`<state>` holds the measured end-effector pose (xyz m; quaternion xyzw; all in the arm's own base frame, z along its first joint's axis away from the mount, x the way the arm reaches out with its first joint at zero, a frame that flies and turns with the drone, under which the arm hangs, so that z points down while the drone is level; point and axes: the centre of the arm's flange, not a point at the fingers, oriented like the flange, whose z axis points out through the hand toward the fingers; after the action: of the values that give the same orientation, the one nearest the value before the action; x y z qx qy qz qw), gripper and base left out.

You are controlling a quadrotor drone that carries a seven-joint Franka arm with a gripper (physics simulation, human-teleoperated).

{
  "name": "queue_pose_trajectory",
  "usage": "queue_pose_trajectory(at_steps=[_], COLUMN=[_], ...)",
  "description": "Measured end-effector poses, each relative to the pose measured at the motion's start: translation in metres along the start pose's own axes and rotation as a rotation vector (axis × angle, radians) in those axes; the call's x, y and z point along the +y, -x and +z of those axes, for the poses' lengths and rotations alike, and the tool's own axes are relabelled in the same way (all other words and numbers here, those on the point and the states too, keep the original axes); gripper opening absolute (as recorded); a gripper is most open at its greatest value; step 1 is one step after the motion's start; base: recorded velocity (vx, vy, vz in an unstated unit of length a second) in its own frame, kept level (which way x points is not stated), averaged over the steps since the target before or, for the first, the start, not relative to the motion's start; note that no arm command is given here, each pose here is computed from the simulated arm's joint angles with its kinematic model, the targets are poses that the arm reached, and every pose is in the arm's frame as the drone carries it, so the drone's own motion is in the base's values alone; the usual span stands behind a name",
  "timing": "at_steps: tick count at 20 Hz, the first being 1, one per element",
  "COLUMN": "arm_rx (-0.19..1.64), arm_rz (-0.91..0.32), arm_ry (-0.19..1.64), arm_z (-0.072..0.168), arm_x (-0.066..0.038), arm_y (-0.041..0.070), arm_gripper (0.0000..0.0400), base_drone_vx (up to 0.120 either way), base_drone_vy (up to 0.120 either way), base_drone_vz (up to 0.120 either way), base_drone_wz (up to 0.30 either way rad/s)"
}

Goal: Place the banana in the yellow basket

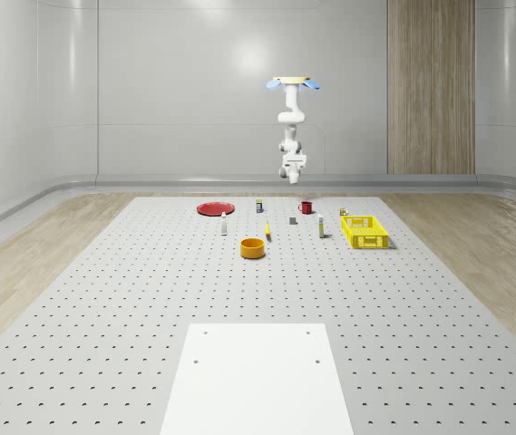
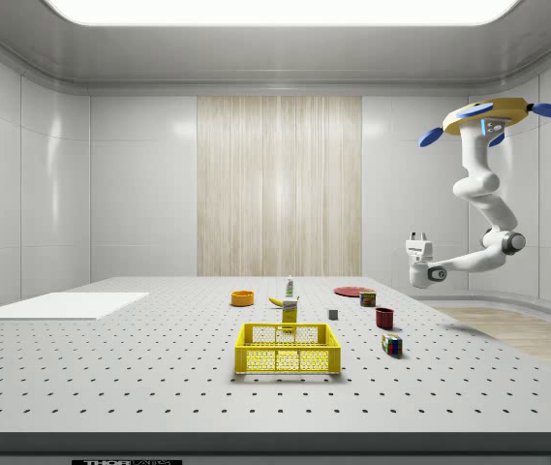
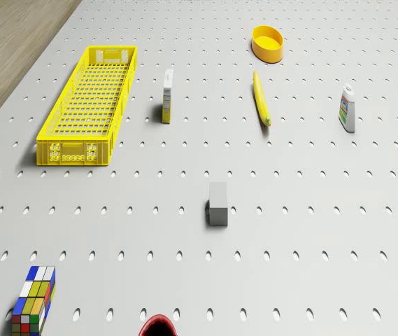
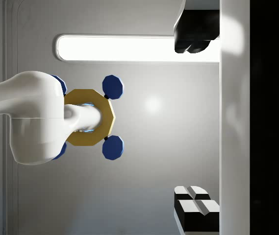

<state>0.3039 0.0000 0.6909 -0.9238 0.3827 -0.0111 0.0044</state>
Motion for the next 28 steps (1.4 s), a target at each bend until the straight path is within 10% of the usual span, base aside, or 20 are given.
queue_pose_trajectory(at_steps=[28], arm_rx=[0.048], arm_rz=[0.000], arm_ry=[0.018], arm_z=[-0.0004], arm_x=[-0.0018], arm_y=[0.0047], arm_gripper=[0.0400], base_drone_vx=[0.120], base_drone_vy=[-0.120], base_drone_vz=[0.000], base_drone_wz=[0.000])
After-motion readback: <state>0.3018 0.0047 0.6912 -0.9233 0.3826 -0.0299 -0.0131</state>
